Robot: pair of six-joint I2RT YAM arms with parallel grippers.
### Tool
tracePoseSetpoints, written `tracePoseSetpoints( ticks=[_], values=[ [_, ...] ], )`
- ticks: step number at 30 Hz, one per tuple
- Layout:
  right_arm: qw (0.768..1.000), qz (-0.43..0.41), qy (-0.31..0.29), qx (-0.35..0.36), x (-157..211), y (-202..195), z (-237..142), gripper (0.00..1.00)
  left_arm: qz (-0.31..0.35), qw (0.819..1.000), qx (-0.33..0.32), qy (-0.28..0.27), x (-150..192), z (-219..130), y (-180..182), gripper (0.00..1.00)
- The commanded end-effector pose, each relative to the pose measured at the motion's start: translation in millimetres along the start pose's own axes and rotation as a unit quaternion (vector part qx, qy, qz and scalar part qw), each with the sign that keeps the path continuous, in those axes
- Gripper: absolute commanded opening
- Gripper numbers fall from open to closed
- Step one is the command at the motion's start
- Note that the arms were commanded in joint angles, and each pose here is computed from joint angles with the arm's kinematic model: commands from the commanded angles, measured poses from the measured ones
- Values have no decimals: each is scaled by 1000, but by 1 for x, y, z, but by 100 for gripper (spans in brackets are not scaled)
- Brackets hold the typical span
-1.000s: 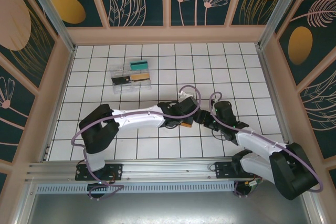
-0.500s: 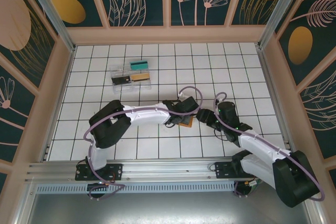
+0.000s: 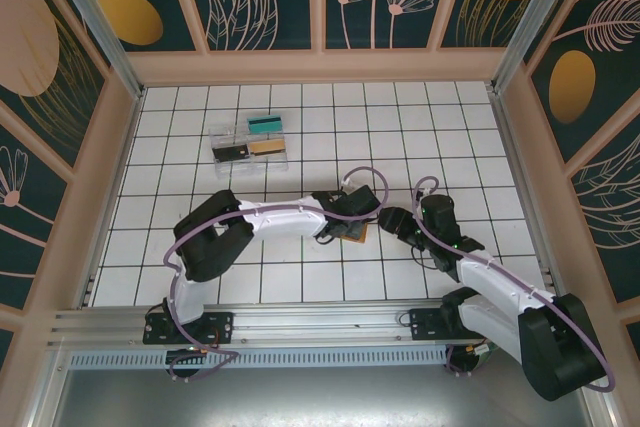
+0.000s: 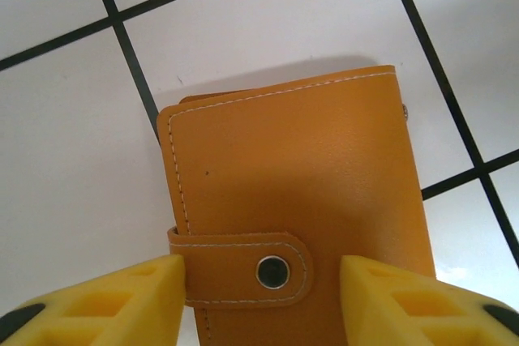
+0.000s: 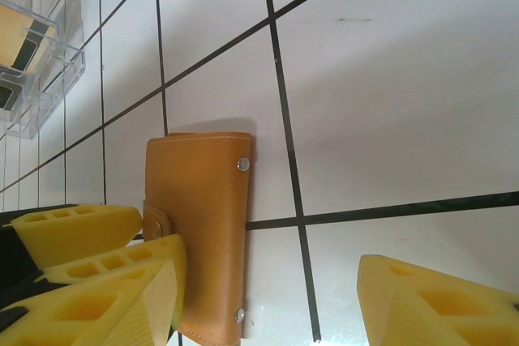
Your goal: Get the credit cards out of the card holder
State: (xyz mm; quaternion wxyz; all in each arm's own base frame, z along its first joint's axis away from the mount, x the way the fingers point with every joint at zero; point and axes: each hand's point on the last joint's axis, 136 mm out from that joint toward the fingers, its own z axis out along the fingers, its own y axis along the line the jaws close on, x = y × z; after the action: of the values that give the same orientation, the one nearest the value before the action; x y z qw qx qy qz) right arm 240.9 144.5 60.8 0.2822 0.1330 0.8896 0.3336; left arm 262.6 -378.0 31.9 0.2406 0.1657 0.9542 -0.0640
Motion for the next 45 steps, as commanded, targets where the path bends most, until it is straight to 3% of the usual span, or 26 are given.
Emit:
tracePoseSetpoints(
  ticks=[1,9,12,16,19,23,29,34,39,45],
  values=[
    [1000,8,5,-9,5,-1,-1,62,11,999,-38,20,8,13,14,47],
    [1000,9,7,-16,8,-1,-1,62,17,999,-41,19,5,13,15,21],
    [1000,7,10,-23,8,2,-1,62,14,999,-34,16,3,10,13,6],
    [999,-6,16,-43,10,13,0,62,9,1000,-14,16,2,6,7,0],
    [998,-17,22,-52,11,23,2,61,4,1000,1,11,0,3,3,0],
    [996,-22,36,-84,11,41,6,48,-11,999,39,1,-3,-6,-7,0],
    [990,-12,62,-127,11,64,16,0,-26,996,79,-9,-6,-16,-15,0],
    [988,1,82,-128,15,65,29,0,-27,996,87,-11,-6,-17,-17,0],
    [990,13,112,-84,27,42,51,0,-32,995,95,-17,-10,-19,-18,0],
    [991,20,134,19,44,-8,66,0,-85,987,133,-30,-14,-29,-2,0]
  ],
)
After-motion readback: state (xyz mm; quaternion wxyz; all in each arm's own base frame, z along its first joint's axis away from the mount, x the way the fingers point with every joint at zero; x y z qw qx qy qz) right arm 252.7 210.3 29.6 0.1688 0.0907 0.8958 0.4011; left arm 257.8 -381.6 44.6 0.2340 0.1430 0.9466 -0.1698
